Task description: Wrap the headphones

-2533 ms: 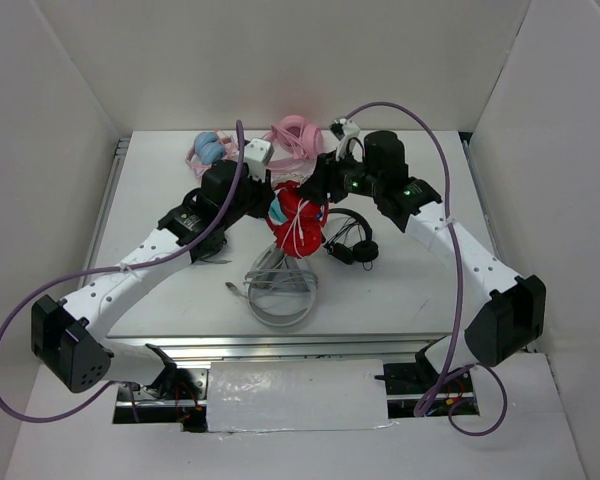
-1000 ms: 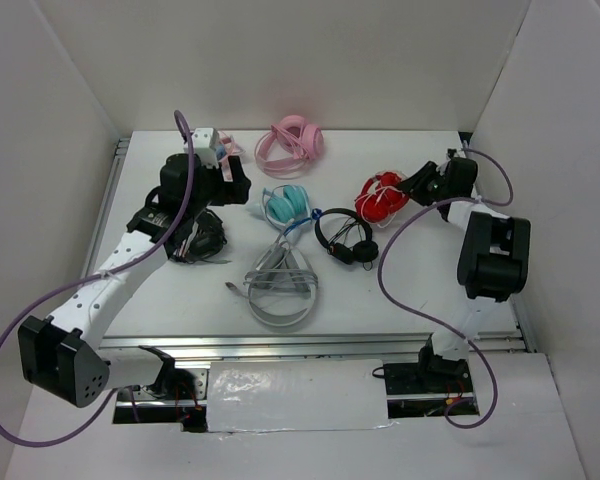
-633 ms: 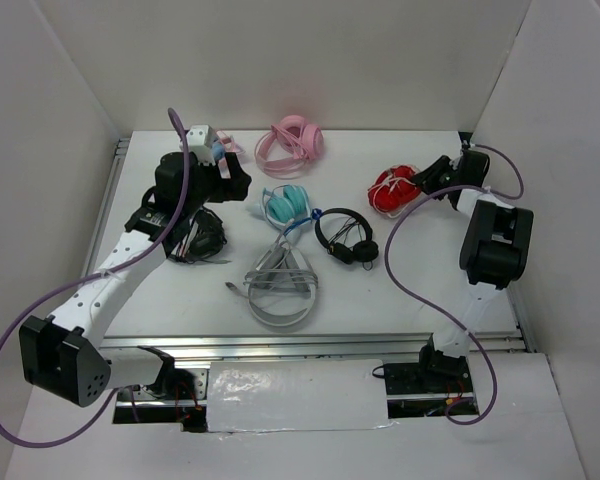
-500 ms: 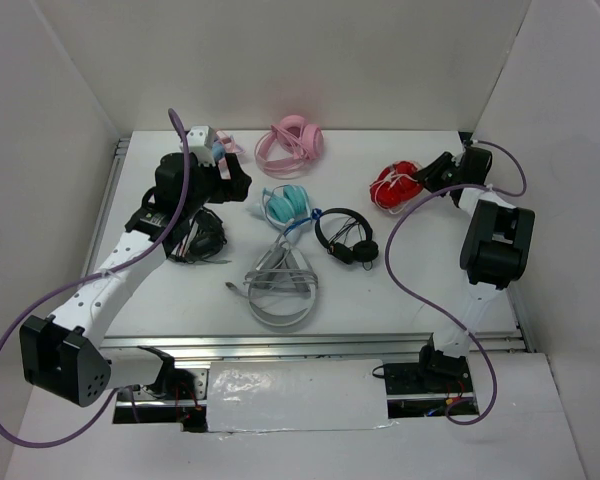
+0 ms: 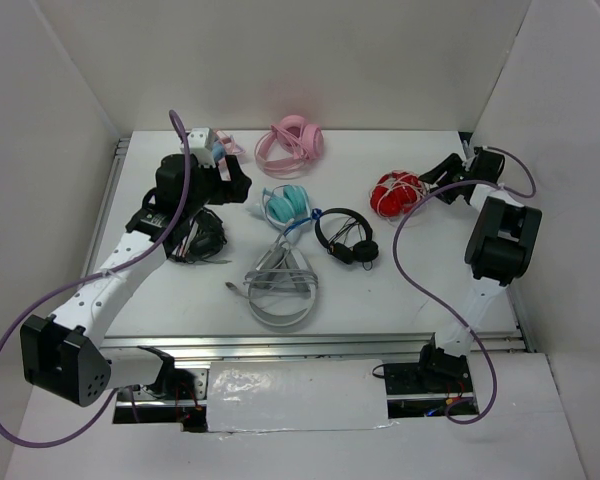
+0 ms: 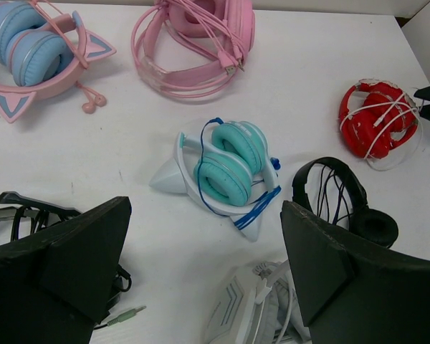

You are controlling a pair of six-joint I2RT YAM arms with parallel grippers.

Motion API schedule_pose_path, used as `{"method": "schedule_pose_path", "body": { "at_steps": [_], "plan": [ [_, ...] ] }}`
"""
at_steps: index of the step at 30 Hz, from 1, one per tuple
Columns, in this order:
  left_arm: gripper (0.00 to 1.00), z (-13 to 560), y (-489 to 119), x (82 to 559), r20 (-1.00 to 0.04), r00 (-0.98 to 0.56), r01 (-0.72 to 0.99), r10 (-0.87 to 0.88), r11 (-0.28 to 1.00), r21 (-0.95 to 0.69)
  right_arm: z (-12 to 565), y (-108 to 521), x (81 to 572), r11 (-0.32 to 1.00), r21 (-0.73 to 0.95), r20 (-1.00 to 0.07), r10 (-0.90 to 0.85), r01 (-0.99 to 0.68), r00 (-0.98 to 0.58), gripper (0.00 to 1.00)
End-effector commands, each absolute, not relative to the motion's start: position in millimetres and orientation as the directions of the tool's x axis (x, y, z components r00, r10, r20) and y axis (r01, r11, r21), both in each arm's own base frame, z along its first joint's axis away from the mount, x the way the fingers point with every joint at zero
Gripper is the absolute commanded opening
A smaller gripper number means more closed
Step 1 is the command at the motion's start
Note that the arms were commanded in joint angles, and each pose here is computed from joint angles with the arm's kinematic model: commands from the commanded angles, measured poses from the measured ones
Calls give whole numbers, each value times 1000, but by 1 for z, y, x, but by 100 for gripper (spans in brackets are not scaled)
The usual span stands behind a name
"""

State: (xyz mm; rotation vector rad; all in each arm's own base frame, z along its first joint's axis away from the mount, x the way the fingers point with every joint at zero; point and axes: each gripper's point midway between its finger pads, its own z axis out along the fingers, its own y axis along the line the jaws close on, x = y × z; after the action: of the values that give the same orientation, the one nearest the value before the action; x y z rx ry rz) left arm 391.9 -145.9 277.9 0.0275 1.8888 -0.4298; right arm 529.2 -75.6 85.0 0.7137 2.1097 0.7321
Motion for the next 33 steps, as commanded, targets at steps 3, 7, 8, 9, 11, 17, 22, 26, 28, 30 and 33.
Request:
{"method": "schedule_pose_path", "body": {
  "at_steps": [3, 7, 8, 9, 11, 17, 22, 26, 28, 30, 33],
  "plan": [
    [99, 293, -148, 393, -923, -317, 249, -219, 920, -304, 102, -84, 531, 705, 677, -517, 661, 213, -544, 69],
    [99, 293, -148, 392, -922, -317, 248, -221, 919, -305, 112, -91, 527, 710, 673, -531, 659, 208, -532, 91],
    [99, 293, -148, 392, -922, -317, 248, -221, 919, -305, 113, -92, 526, 712, 670, -534, 660, 212, -528, 94],
    [99, 294, -148, 391, -922, -315, 250, -223, 918, -307, 123, -95, 524, 725, 657, -556, 652, 207, -515, 100],
    [99, 295, -147, 390, -922, -316, 248, -223, 919, -307, 125, -100, 520, 741, 630, -575, 647, 234, -500, 100],
    [99, 292, -140, 385, -913, -330, 210, -239, 925, -318, 162, -109, 502, 772, 580, -660, 632, 259, -407, 100],
    [99, 284, -125, 374, -895, -349, 154, -277, 925, -347, 189, -103, 483, 782, 575, -698, 622, 240, -355, 100],
    [99, 271, -95, 361, -876, -351, 43, -332, 928, -369, 202, -88, 465, 818, 518, -748, 575, 251, -330, 100],
    [99, 258, -79, 353, -859, -359, -14, -366, 922, -387, 209, -81, 452, 832, 480, -774, 550, 277, -314, 100],
    [99, 246, -65, 349, -840, -369, -63, -398, 912, -405, 203, -72, 441, 836, 442, -785, 536, 325, -310, 100],
    [99, 233, -51, 339, -819, -377, -114, -432, 899, -422, 206, -60, 418, 829, 413, -799, 528, 377, -287, 100]
  ]
}}
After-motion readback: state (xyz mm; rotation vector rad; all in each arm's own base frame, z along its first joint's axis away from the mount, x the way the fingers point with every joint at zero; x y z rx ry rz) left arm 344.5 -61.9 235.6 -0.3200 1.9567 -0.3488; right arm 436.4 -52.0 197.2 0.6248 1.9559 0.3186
